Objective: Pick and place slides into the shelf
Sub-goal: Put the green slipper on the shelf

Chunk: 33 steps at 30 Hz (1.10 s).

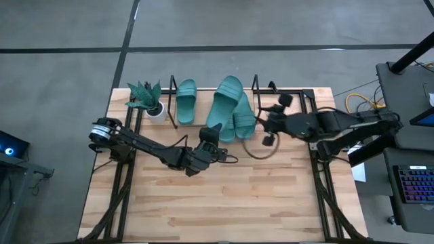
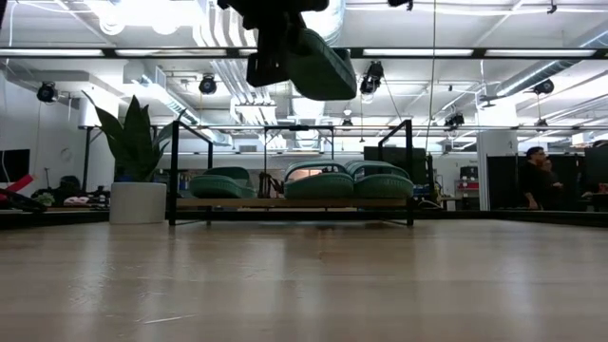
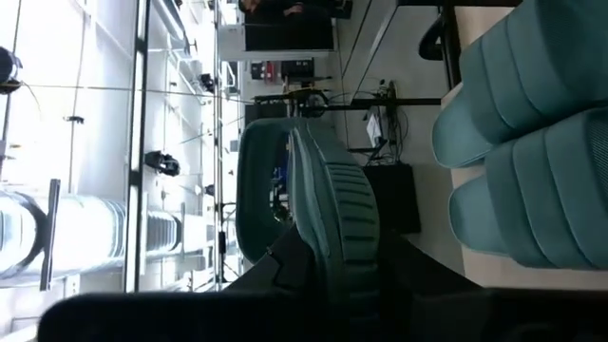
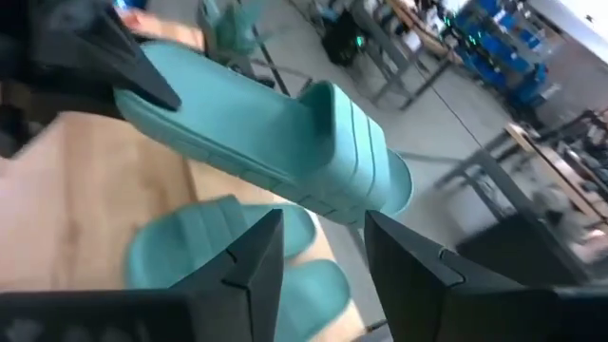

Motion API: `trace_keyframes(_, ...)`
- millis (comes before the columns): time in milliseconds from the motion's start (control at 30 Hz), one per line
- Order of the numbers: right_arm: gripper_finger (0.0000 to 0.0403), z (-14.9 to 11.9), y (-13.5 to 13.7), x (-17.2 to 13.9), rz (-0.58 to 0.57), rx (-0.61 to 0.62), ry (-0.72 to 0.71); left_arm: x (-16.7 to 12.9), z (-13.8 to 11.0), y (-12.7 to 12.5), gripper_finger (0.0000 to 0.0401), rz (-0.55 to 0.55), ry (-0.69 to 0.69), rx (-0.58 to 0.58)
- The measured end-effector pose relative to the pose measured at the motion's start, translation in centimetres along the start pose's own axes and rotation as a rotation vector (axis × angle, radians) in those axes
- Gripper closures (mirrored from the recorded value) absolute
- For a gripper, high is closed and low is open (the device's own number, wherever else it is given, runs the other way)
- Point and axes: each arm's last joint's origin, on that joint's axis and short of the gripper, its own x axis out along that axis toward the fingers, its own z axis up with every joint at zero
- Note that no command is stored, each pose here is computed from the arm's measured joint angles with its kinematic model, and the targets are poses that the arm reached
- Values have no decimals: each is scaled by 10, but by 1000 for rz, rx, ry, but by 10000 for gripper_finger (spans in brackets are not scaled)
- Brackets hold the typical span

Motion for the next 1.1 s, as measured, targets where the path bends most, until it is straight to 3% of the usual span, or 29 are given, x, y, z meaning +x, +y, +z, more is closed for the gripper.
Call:
trace_keyframes(300,267,29,-1,56,-59,-103,95,16,-4,4,362,4,41,-5)
trace_keyframes(533,266,32,4,95,-19,-220,159,16,-3,1,362,1,39,26)
trace_keyframes(1100,262,20,-27,121,-98,-192,242,15,-1,4,363,-2,13,46)
